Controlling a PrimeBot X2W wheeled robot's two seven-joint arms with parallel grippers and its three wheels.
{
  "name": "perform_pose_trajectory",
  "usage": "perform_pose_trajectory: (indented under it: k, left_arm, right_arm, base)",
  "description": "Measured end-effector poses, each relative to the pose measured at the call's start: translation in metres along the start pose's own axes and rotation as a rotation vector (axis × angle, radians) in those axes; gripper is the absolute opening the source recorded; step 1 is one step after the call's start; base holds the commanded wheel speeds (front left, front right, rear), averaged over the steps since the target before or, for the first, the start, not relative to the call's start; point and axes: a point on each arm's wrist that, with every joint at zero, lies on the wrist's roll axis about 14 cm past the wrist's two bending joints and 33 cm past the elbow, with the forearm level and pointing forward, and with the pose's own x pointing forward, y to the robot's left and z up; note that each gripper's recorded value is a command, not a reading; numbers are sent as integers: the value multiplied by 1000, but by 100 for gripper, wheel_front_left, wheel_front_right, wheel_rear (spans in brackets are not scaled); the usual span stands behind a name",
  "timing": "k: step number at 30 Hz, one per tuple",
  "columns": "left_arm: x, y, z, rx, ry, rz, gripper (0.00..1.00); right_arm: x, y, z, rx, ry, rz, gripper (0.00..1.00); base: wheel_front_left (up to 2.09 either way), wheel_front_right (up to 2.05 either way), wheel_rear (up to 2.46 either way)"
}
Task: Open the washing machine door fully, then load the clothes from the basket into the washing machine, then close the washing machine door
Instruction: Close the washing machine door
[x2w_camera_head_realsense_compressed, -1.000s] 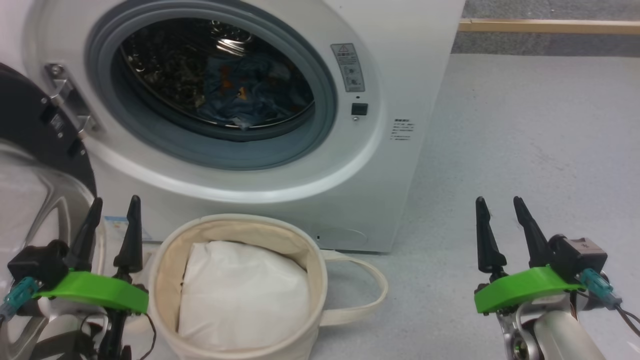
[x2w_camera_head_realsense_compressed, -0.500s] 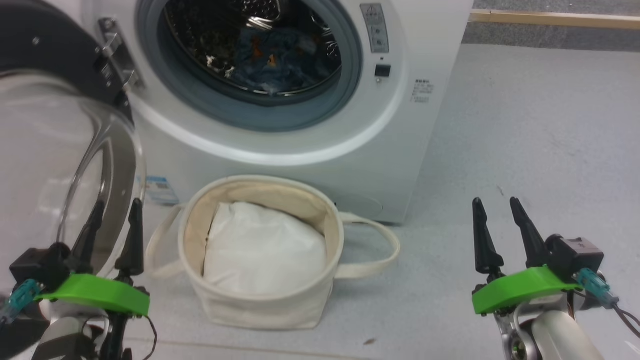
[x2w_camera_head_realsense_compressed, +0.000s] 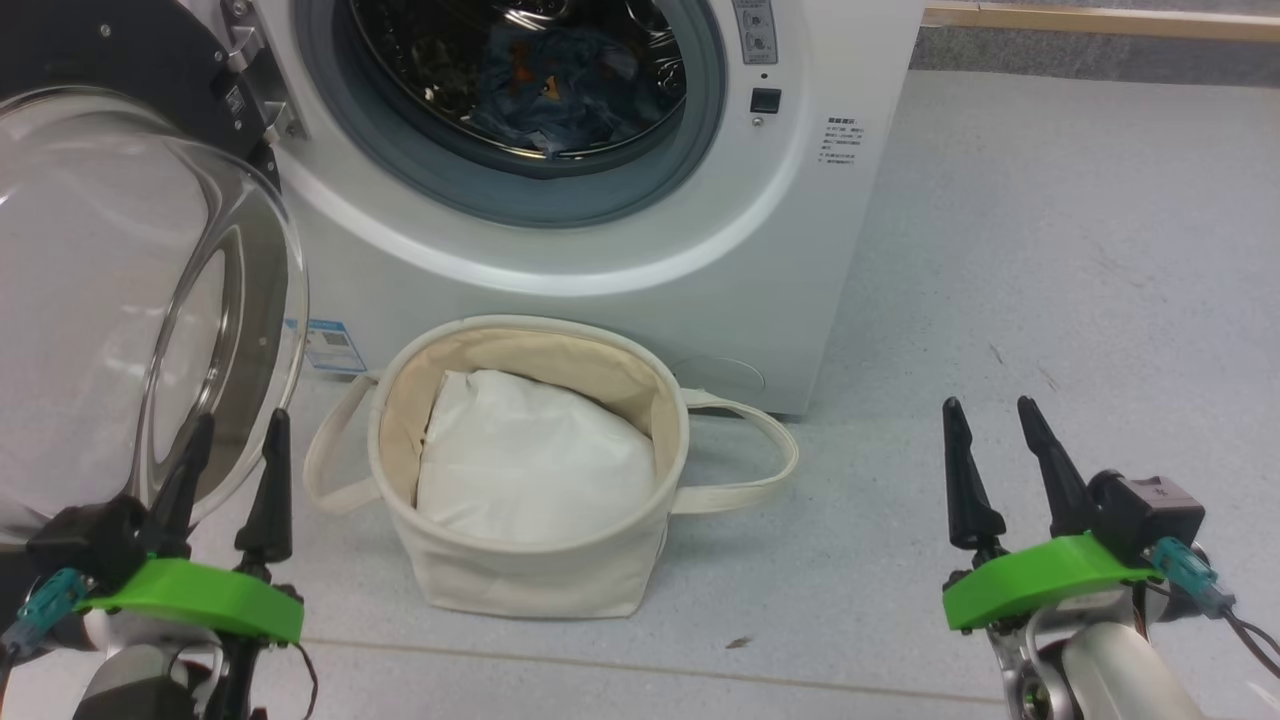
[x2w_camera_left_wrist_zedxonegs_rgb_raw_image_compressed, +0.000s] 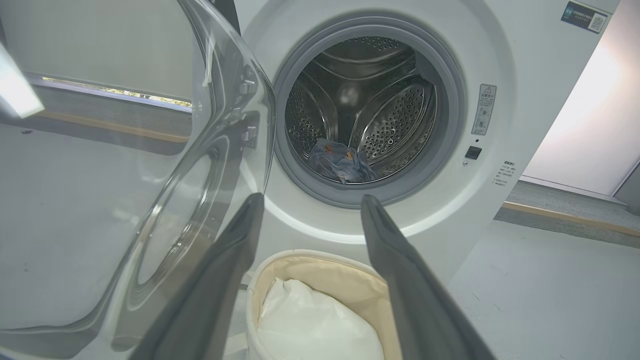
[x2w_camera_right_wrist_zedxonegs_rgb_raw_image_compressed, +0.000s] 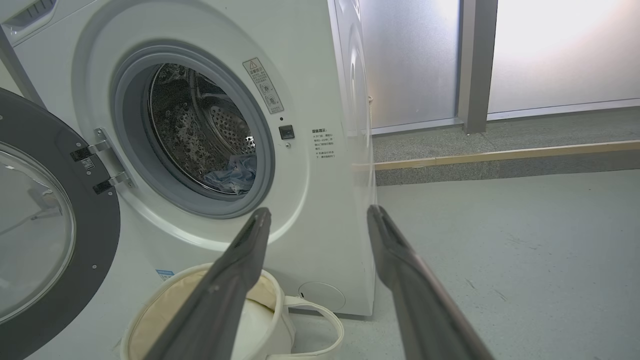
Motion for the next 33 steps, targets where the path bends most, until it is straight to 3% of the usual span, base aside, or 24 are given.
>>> perform_pose_trajectory:
  k: [18,33]
  left_arm:
    - [-10,8,8,-2,-20,24,100]
    - [-71,69,26,28,-59,205,100]
  right_arm:
    - [6,17,-1,10,2,52,100]
    - [29,95,-18,45,49,277,100]
  base:
    - [0,0,0]
    - [0,0,0]
